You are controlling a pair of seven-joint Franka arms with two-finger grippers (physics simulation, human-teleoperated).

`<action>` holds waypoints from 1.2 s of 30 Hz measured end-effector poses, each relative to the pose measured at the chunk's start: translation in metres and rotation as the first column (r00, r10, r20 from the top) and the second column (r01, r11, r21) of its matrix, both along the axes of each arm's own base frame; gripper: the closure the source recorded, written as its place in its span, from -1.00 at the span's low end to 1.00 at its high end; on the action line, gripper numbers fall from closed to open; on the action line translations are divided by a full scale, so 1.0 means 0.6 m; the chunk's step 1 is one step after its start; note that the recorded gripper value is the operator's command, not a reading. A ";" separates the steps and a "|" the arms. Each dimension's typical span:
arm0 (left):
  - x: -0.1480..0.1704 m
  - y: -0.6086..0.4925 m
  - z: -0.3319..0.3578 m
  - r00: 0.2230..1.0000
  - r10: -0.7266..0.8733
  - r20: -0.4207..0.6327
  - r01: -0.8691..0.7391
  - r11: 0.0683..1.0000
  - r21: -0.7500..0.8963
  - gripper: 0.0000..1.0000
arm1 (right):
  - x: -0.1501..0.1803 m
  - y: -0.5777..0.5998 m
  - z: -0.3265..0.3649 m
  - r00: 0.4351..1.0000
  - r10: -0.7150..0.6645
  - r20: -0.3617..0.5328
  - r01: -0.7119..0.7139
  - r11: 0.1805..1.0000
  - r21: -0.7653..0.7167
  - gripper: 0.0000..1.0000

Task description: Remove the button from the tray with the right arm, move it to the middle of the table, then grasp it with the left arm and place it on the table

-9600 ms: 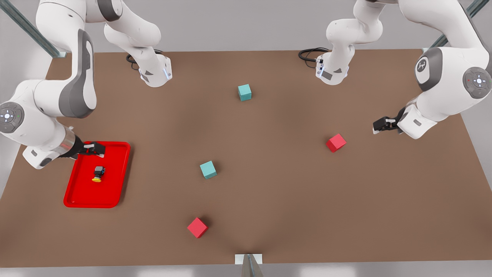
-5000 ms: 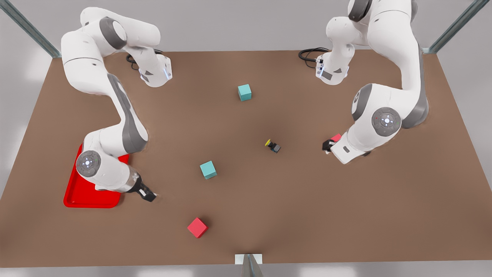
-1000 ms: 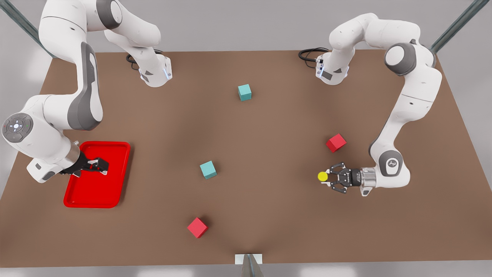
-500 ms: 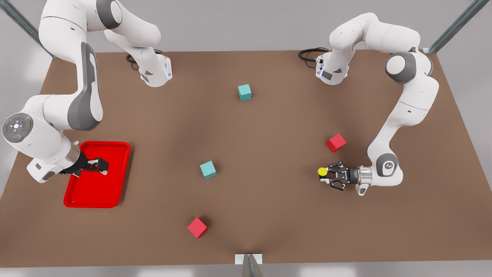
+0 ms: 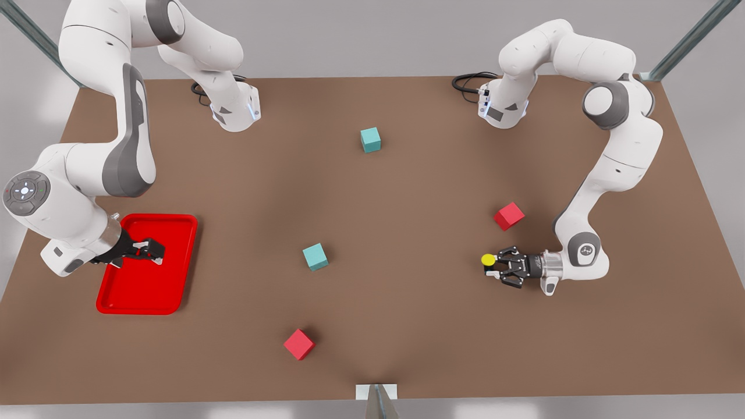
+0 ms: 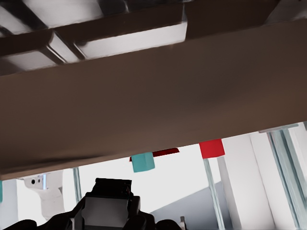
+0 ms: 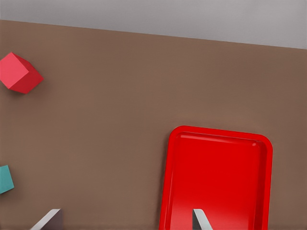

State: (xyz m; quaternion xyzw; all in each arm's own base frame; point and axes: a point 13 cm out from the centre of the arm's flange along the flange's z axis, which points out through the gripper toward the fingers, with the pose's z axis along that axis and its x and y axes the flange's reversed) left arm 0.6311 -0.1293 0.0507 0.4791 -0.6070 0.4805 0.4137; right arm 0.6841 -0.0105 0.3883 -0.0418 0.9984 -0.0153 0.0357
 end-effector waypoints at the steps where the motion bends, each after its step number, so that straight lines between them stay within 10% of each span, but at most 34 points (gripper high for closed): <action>1: 0.000 0.002 -0.004 1.000 0.002 0.001 -0.002 1.000 0.003 0.19 | 0.000 0.000 -0.001 1.000 0.000 0.000 0.000 1.000 0.000 -1.00; 15: -0.008 0.012 -0.027 0.992 -0.025 0.124 0.023 1.000 0.013 0.10 | 0.000 0.000 0.000 1.000 0.000 0.000 0.000 1.000 0.000 -1.00; 19: -0.004 0.014 -0.029 0.989 -0.020 0.146 0.018 1.000 0.013 -1.00 | 0.000 0.000 -0.001 1.000 0.000 -0.001 0.000 1.000 0.000 -1.00; 36: 0.056 0.065 0.044 0.990 0.013 0.141 -0.025 0.996 0.083 -1.00 | 0.000 -0.001 -0.002 1.000 -0.001 -0.001 0.001 1.000 0.000 -1.00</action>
